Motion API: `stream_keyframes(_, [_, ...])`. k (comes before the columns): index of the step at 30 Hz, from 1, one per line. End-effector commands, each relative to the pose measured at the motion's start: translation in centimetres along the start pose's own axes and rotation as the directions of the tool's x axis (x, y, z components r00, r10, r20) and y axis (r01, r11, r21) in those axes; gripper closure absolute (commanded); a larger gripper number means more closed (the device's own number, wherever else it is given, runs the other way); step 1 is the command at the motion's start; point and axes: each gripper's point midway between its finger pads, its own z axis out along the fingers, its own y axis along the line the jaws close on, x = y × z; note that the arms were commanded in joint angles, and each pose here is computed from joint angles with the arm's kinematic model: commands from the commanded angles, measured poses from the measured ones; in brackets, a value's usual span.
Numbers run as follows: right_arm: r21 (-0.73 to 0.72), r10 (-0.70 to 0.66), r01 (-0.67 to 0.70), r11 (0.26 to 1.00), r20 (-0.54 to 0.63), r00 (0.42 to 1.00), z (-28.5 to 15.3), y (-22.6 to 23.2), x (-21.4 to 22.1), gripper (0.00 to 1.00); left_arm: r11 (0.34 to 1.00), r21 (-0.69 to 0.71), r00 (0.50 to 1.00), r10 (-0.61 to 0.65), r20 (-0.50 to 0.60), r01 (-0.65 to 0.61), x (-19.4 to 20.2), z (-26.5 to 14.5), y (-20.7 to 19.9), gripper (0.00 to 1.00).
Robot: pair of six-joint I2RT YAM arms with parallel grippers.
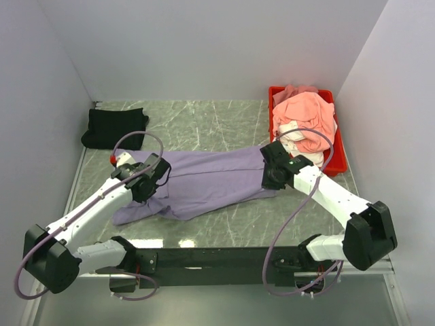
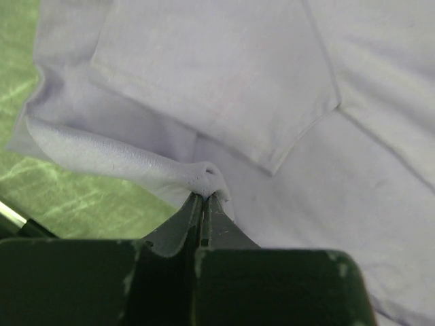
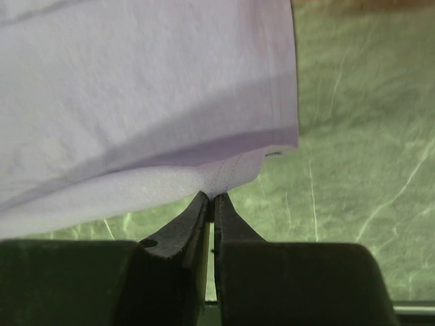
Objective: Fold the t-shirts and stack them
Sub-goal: Fold the tshirt
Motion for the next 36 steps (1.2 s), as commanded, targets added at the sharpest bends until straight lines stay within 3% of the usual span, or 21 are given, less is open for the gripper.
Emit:
stream_keyframes(1, [-0.008, -0.001, 0.001, 1.0, 0.083, 0.997, -0.3, 0.5, -3.3, 0.97, 0.999, 0.034, 0.996, 0.012, 0.09, -0.015, -2.8, -0.4, -1.6, 1.0])
stream_keyframes(5, [-0.025, 0.004, -0.001, 1.0, 0.104, 0.995, -0.3, 1.2, -4.9, 0.96, 0.998, 0.063, 0.99, 0.006, 0.138, -0.015, -4.4, -0.2, -3.2, 1.0])
stream_keyframes(14, [-0.015, 0.014, -0.013, 1.0, 0.101, 0.995, 0.3, 1.2, -6.9, 0.97, 0.999, -0.028, 0.979, -0.025, 0.203, 0.031, -6.8, 1.3, -2.5, 1.0])
stream_keyframes(36, [0.095, -0.033, 0.034, 0.995, -0.01, 0.999, 1.2, -1.5, -5.1, 0.97, 0.989, -0.027, 0.955, -0.13, 0.266, 0.143, -10.9, 2.3, -0.6, 0.99])
